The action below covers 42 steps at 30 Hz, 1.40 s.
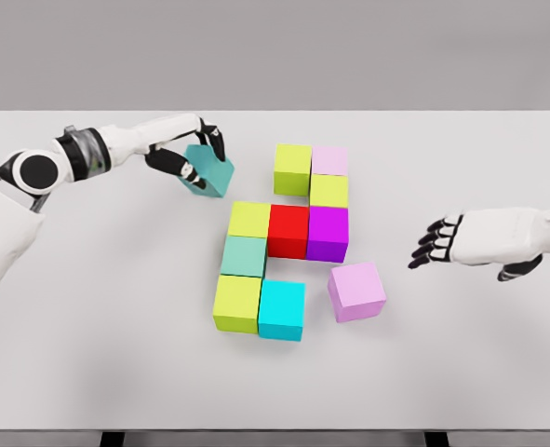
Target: Assemble the squares on the desktop into the number 2
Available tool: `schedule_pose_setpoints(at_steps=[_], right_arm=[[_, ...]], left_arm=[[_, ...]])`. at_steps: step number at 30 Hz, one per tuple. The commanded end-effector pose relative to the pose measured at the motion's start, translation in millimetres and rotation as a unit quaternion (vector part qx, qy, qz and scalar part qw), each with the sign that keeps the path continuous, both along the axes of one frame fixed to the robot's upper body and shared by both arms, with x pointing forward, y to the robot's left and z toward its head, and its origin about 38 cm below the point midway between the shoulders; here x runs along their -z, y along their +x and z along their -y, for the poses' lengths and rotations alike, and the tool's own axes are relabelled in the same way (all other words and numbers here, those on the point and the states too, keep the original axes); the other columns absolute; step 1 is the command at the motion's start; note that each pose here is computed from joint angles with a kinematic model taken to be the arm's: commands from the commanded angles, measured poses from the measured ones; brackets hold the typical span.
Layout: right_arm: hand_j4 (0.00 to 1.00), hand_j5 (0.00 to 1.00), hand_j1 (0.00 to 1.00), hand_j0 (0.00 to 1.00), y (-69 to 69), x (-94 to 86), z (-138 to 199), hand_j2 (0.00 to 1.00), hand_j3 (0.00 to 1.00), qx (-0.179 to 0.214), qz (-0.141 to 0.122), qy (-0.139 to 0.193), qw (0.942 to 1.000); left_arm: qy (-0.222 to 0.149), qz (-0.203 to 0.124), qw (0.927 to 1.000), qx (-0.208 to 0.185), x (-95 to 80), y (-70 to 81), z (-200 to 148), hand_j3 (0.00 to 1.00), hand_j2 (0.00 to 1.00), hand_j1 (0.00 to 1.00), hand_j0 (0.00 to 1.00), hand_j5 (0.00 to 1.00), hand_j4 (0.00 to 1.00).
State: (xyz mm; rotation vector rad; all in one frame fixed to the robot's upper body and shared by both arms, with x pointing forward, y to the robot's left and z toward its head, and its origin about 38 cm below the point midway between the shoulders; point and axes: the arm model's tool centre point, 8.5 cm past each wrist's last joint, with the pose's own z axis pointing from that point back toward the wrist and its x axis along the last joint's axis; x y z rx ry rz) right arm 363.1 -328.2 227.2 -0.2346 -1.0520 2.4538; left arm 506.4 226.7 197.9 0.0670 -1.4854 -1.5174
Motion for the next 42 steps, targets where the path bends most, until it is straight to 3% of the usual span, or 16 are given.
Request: schedule_pose_setpoints(at_steps=[1, 5, 7, 21, 29, 32, 35, 36, 38, 39, 40, 42], right_arm=[[1.0, 1.0, 1.0, 1.0, -3.8, 4.1, -8, 1.0, 1.0, -0.011, -0.007, 0.003, 0.9999], [1.0, 1.0, 1.0, 1.0, -7.3, 7.3, -12, 1.0, 1.0, -0.018, -0.012, 0.004, 0.9998], [1.0, 1.0, 1.0, 1.0, -12.9, 19.4, -15, 1.0, 1.0, -0.025, -0.024, 0.002, 0.9994], [1.0, 1.0, 1.0, 1.0, -12.1, 24.2, -38, 1.0, 1.0, -0.049, -0.026, 0.023, 0.9982], [1.0, 1.0, 1.0, 1.0, -21.0, 40.5, -41, 1.0, 1.0, -0.055, -0.05, 0.02, 0.997], [1.0, 1.0, 1.0, 1.0, -17.3, 31.6, -32, 1.0, 1.0, -0.044, -0.039, 0.016, 0.9982], [1.0, 1.0, 1.0, 1.0, -1.8, 10.7, -24, 1.0, 1.0, -0.021, -0.01, 0.031, 0.9993], [1.0, 1.0, 1.0, 1.0, -1.1, 8.8, -24, 1.0, 1.0, -0.017, -0.015, 0.044, 0.9988], [1.0, 1.0, 1.0, 1.0, -0.9, 7.5, -25, 1.0, 1.0, -0.012, -0.024, 0.061, 0.9978], [1.0, 1.0, 1.0, 1.0, 0.7, 6.0, -23, 1.0, 1.0, -0.005, -0.029, 0.07, 0.9971], [1.0, 1.0, 1.0, 1.0, 9.4, 0.7, -9, 1.0, 1.0, 0.036, -0.054, 0.12, 0.9906], [1.0, 1.0, 1.0, 1.0, 24.2, 3.3, 22, 1.0, 1.0, 0.117, -0.1, 0.199, 0.9679]], left_arm=[[-0.005, -0.005, 1.0, -0.001, 3.2, 1.4, 4, 0.38, 0.38, 0.38, 0.38, 0.38, 0.38], [-0.01, -0.002, 1.0, 0.0, -0.7, 5.3, 9, 0.38, 0.38, 0.38, 0.38, 0.38, 0.38], [-0.009, -0.005, 0.9999, -0.003, 0.8, 7.7, 9, 0.38, 0.38, 0.38, 0.38, 0.38, 0.38], [-0.015, -0.007, 0.9999, -0.001, 0.7, 17.0, 26, 0.38, 0.38, 0.38, 0.38, 0.38, 0.38], [-0.017, -0.007, 0.9998, -0.004, -1.2, 26.3, 38, 0.39, 0.39, 0.39, 0.39, 0.39, 0.39], [-0.013, -0.003, 0.9999, -0.007, -2.8, 30.8, 43, 0.39, 0.39, 0.39, 0.39, 0.39, 0.39], [-0.009, -0.002, 0.9999, -0.007, -1.9, 31.8, 46, 0.39, 0.39, 0.39, 0.39, 0.39, 0.39], [-0.01, -0.004, 0.9999, -0.009, -1.1, 32.0, 45, 0.42, 0.42, 0.42, 0.42, 0.42, 0.42], [-0.019, -0.002, 0.9996, -0.022, -5.8, 34.6, 39, 1.0, 1.0, 1.0, 1.0, 1.0, 1.0], [-0.022, -0.002, 0.9994, -0.026, -7.9, 35.5, 36, 1.0, 1.0, 1.0, 1.0, 1.0, 1.0], [-0.024, -0.003, 0.9993, -0.029, -8.4, 35.8, 34, 1.0, 1.0, 1.0, 1.0, 1.0, 1.0], [-0.026, -0.002, 0.9992, -0.029, -9.1, 35.8, 33, 1.0, 1.0, 1.0, 1.0, 1.0, 1.0]])
